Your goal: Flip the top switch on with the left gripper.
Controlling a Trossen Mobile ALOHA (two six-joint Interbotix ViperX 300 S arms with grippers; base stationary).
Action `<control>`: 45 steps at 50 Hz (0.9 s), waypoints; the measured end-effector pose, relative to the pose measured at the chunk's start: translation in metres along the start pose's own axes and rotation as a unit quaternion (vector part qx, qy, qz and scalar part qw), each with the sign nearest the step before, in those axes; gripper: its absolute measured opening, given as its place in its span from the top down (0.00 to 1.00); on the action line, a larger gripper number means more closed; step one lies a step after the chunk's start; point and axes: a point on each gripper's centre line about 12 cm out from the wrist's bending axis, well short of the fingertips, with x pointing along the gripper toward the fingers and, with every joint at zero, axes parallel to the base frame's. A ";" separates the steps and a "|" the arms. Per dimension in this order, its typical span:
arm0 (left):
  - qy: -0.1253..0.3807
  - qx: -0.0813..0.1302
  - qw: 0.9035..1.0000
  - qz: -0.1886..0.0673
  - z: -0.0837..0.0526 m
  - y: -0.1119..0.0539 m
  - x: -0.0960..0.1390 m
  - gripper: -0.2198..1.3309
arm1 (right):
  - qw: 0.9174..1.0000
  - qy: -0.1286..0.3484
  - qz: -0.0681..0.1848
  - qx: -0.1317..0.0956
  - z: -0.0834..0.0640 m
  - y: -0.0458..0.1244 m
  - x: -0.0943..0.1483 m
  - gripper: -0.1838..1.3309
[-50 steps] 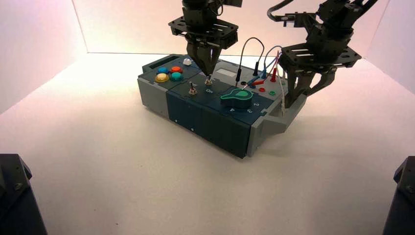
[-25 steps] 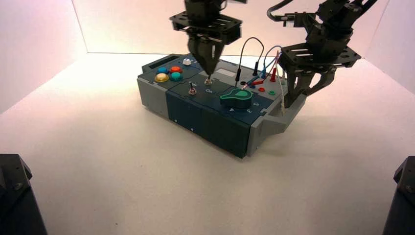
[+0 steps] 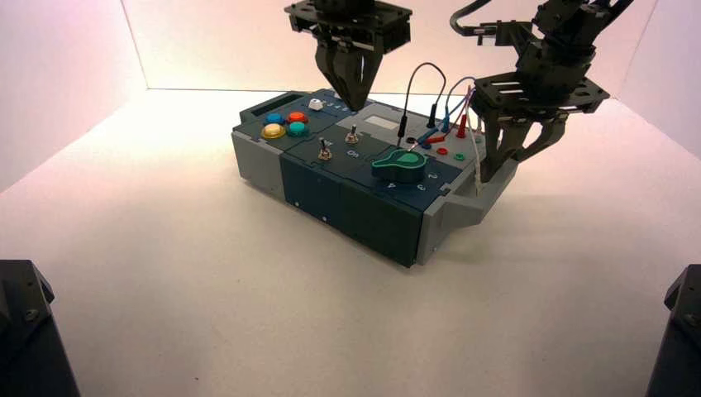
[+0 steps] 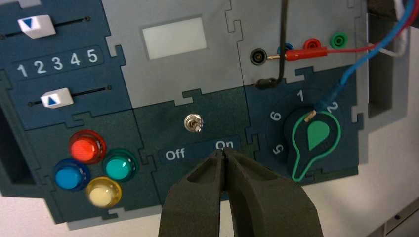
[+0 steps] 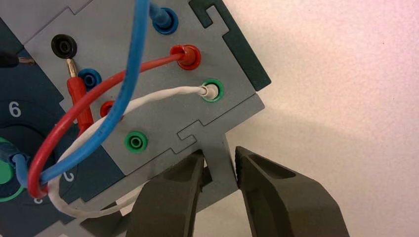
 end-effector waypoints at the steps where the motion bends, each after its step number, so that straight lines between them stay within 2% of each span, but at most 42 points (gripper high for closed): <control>1: 0.001 0.000 1.000 0.001 0.000 0.001 -0.001 0.96 | 1.000 0.001 0.000 -0.001 -0.001 0.000 0.000 0.42; 16: 0.000 0.009 1.000 0.006 -0.004 0.013 -0.008 0.96 | 1.000 0.001 0.001 0.000 -0.004 0.000 -0.017 0.43; 24: -0.003 0.038 0.999 0.008 -0.004 0.017 -0.009 0.96 | 1.000 -0.004 0.002 0.000 -0.002 0.000 -0.029 0.43; 32: -0.003 0.033 0.999 0.012 -0.010 0.032 -0.005 0.96 | 1.000 -0.023 0.003 0.001 -0.001 0.001 -0.044 0.43; 45: -0.008 0.042 0.999 0.013 -0.010 0.031 -0.006 0.96 | 0.999 -0.040 0.004 0.002 0.001 0.001 -0.053 0.43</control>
